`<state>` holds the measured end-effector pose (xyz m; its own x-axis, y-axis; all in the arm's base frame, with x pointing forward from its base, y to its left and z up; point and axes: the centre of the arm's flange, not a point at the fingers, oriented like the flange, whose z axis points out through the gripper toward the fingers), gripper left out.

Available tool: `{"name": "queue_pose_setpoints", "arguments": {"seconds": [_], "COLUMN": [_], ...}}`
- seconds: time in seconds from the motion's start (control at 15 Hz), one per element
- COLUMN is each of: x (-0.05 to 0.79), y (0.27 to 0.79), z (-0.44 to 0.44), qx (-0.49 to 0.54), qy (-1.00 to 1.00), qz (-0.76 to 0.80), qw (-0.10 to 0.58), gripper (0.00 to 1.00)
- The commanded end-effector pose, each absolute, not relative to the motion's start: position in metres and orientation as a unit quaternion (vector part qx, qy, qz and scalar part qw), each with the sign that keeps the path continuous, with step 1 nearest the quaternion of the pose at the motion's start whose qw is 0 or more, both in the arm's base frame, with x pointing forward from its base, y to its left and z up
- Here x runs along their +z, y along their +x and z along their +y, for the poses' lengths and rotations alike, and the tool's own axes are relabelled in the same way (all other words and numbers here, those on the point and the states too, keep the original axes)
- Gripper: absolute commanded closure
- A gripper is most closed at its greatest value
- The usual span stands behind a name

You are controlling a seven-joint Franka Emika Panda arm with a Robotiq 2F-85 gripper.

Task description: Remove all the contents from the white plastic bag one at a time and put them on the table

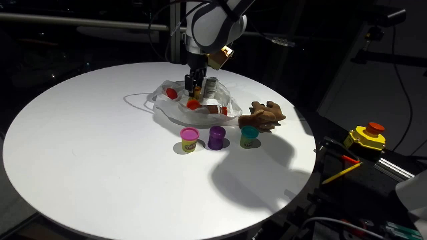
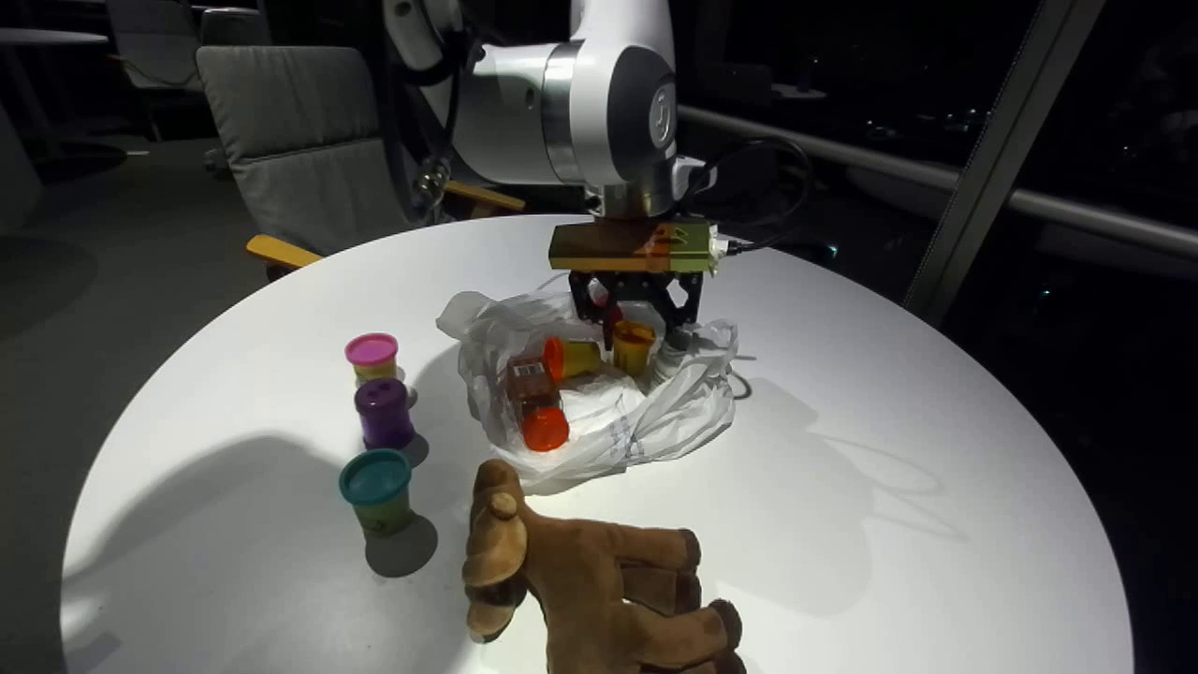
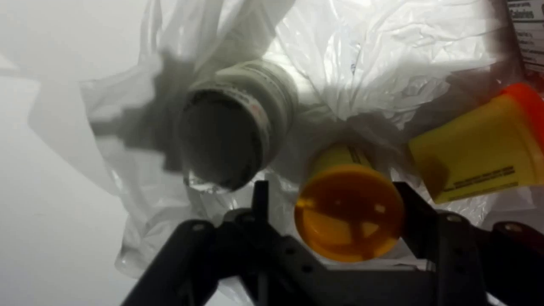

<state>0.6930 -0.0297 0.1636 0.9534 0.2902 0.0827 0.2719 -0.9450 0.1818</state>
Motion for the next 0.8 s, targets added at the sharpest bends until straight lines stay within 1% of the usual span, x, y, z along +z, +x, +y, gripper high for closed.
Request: {"name": "queue_pose_setpoints", "arguments": {"seconds": [0.0,0.13,0.27,0.4,0.6,0.73], "x": [0.17,0.183,0.202,0.227,0.267,0.274], "y": [0.709,0.706,0.703,0.696,0.68,0.67], "z": [-0.03,-0.025,-0.016,0.003,0.056,0.106], "qx": [0.057,0.064,0.069,0.068,0.063,0.058], "qy": [0.984,0.984,0.983,0.981,0.975,0.968], "qz": [0.144,0.147,0.145,0.148,0.172,0.208], "qw": [0.084,0.083,0.085,0.101,0.124,0.128], "gripper": [0.58,0.72,0.72,0.72,0.72,0.72]}}
